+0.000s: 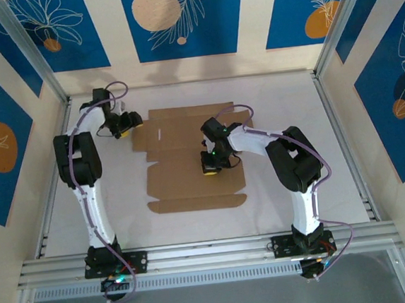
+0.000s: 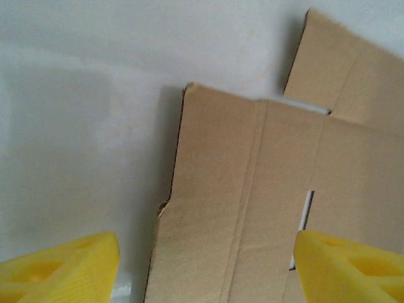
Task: Fold the paper box
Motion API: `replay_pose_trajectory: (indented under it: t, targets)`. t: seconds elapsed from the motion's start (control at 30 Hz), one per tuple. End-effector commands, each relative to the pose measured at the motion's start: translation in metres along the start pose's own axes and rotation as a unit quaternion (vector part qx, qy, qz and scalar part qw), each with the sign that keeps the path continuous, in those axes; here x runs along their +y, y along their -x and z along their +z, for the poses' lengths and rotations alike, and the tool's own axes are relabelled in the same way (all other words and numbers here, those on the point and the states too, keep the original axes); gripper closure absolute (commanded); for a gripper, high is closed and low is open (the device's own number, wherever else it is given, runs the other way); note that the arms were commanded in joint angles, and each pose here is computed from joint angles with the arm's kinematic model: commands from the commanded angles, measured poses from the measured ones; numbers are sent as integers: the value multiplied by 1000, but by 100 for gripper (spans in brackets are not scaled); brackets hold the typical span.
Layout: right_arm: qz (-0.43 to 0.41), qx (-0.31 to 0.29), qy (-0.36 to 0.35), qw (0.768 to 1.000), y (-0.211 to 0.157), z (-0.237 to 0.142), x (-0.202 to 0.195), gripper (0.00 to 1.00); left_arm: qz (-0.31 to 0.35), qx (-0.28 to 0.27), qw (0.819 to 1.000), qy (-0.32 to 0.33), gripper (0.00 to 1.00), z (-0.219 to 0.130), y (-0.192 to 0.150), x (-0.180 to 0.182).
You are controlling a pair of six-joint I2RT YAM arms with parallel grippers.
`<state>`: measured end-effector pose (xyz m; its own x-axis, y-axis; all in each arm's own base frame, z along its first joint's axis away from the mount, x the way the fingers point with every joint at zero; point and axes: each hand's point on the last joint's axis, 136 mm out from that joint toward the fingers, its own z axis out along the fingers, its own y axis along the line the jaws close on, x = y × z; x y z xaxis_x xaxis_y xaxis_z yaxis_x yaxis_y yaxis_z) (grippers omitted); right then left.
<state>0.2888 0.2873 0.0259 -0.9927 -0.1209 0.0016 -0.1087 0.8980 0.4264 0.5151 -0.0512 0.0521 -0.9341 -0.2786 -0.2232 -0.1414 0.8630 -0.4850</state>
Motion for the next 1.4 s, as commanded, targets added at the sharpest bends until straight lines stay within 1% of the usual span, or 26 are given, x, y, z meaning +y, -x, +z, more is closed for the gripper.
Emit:
replay_pose_trajectory:
  t: [0.0, 0.13, 0.23, 0.37, 0.47, 0.5, 0.53, 0.6, 0.63, 0.7, 0.73, 0.83, 0.9, 0.97, 1.1, 1.17, 1.23, 1.27, 1.3, 1.37]
  targets:
    - [-1, 29, 2, 1000, -15, 0, -4, 94, -5, 22, 999, -30, 27, 3, -4, 1]
    - [-5, 35, 5, 999, -18, 1, -4, 93, -9, 37, 998, -51, 28, 13, -10, 2]
    - [-9, 36, 7, 999, -18, 0, -2, 92, -13, 46, 996, -78, 32, 21, -15, -2]
    - [-9, 34, 11, 999, -16, -1, -3, 92, -19, 53, 990, -131, 37, 27, -20, -14]
    - [-11, 38, 16, 999, -16, 0, -2, 92, -28, 52, 982, -180, 43, 29, -20, -26]
    - [-13, 38, 19, 999, -16, -1, 0, 92, -30, 51, 979, -195, 48, 29, -20, -30]
    - [-15, 36, 20, 999, -15, -2, 0, 92, -31, 51, 978, -199, 50, 30, -20, -31]
    - [-17, 32, 19, 999, -14, -4, 1, 92, -31, 50, 982, -178, 55, 33, -21, -24]
    - [-19, 31, 20, 999, -14, -4, 2, 92, -27, 51, 985, -164, 61, 33, -22, -20]
    - [-21, 27, 21, 999, -12, -7, 4, 92, -21, 49, 989, -141, 70, 33, -21, -13]
    - [-22, 25, 22, 999, -12, -8, 4, 92, -17, 47, 990, -133, 77, 32, -21, -11]
    - [-25, 18, 26, 999, -10, -12, 7, 92, -12, 33, 993, -116, 92, 27, -17, -10]
    - [-30, 11, 30, 999, -9, -17, 11, 90, 2, 19, 993, -117, 99, 21, -14, -17]
    - [-32, 1, 33, 999, -5, -24, 14, 88, 10, 1, 994, -109, 100, 14, -9, -20]
    - [-32, -21, 34, 999, 5, -40, 19, 77, 15, -48, 991, -122, 100, -8, 2, -35]
    - [-29, -34, 36, 998, 11, -51, 22, 66, 23, -71, 988, -134, 100, -18, 4, -45]
    - [-24, -58, 40, 997, 21, -69, 26, 50, 38, -92, 986, -136, 100, -27, 3, -52]
    - [-20, -70, 39, 997, 26, -78, 26, 44, 45, -101, 985, -135, 100, -30, 2, -54]
    - [-17, -85, 42, 995, 31, -90, 29, 35, 52, -114, 983, -135, 100, -34, 2, -57]
    - [-11, -116, 47, 992, 43, -116, 34, 30, 60, -135, 979, -143, 100, -43, 1, -63]
